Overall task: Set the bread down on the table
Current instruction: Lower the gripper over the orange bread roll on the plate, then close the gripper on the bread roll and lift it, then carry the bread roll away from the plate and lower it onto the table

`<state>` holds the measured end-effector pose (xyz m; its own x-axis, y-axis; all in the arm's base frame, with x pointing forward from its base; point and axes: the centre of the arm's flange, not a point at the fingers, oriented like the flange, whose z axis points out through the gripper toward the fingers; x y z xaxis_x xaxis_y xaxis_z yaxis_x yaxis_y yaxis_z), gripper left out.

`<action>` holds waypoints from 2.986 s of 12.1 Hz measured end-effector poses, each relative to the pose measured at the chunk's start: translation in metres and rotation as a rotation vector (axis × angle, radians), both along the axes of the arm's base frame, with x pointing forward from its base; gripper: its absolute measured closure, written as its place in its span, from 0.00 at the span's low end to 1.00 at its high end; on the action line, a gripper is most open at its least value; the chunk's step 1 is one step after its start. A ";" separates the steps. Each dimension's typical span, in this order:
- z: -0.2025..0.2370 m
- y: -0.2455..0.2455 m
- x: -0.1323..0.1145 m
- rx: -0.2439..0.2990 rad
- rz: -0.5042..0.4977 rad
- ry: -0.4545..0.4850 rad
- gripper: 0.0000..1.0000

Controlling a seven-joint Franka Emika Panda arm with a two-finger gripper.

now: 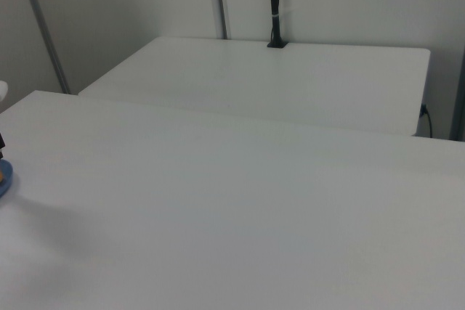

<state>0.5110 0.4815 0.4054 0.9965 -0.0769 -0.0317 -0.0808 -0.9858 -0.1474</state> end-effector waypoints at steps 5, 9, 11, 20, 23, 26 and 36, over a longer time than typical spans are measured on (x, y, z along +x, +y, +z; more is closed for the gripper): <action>-0.033 0.039 -0.021 -0.005 0.014 0.000 0.00; -0.069 0.057 -0.033 -0.029 0.023 0.018 0.00; -0.080 0.059 -0.031 -0.037 0.018 0.022 0.00; -0.089 0.062 -0.029 -0.055 -0.006 0.017 0.53; -0.078 0.065 -0.025 -0.055 -0.007 -0.016 0.53; -0.054 0.066 -0.019 -0.029 -0.017 -0.048 0.52; -0.016 -0.036 0.073 -0.038 -0.075 -0.129 0.49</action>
<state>0.5840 0.4450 0.3899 0.9836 -0.1497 0.1003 -0.1370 -0.9828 -0.1236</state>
